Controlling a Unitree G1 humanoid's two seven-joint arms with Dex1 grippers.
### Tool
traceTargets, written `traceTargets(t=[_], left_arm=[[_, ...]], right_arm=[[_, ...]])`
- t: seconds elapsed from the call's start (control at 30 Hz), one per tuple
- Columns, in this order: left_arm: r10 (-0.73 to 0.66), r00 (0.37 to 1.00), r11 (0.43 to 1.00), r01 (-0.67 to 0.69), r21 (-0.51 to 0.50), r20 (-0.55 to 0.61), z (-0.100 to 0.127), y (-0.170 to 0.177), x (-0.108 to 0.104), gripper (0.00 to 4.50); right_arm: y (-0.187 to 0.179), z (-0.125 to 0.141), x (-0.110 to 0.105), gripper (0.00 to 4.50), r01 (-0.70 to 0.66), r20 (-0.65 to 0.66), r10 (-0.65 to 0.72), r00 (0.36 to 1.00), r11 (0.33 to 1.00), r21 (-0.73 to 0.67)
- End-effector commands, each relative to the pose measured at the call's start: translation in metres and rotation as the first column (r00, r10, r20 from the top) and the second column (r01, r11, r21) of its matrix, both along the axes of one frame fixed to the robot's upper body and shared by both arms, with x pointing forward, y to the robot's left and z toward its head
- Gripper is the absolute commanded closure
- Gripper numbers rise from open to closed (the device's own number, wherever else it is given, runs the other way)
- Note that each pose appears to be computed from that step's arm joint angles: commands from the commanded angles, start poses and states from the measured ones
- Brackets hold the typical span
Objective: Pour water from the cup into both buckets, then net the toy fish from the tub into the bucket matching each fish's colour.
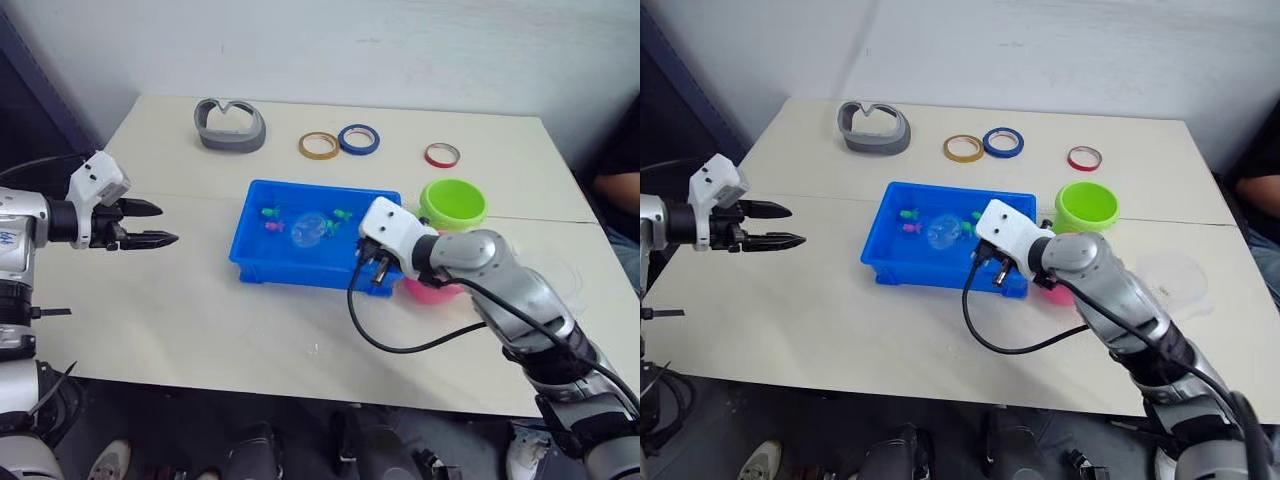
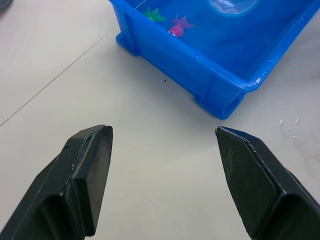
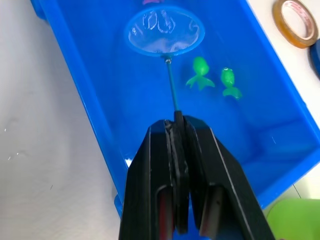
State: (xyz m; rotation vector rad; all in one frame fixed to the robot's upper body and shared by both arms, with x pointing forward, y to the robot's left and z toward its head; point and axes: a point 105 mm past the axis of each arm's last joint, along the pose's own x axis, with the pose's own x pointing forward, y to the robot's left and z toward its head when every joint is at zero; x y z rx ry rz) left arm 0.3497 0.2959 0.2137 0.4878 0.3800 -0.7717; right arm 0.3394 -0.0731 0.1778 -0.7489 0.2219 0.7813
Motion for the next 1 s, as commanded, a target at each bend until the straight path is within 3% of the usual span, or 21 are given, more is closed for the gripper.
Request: traceTargets(t=[0.03, 0.33, 1.0], left_arm=[[-0.001, 0.998, 1.0, 0.001, -0.004, 0.067, 0.019, 0.0, -0.005, 0.9], [0.0, 0.998, 1.0, 0.001, -0.018, 0.069, 0.02, -0.003, -0.009, 0.9], [0.007, 0.997, 0.999, -0.005, -0.031, 0.076, 0.026, -0.002, -0.015, 0.9]], right_arm=[[0.008, 0.007, 0.006, 4.5, -0.011, 0.064, 0.013, 0.998, 1.0, -0.02], [0.029, -0.006, 0.015, 4.5, -0.024, 0.05, 0.025, 0.998, 0.999, -0.035], [0.071, -0.002, 0.036, 4.5, 0.01, 0.019, -0.014, 1.0, 0.985, 0.171]])
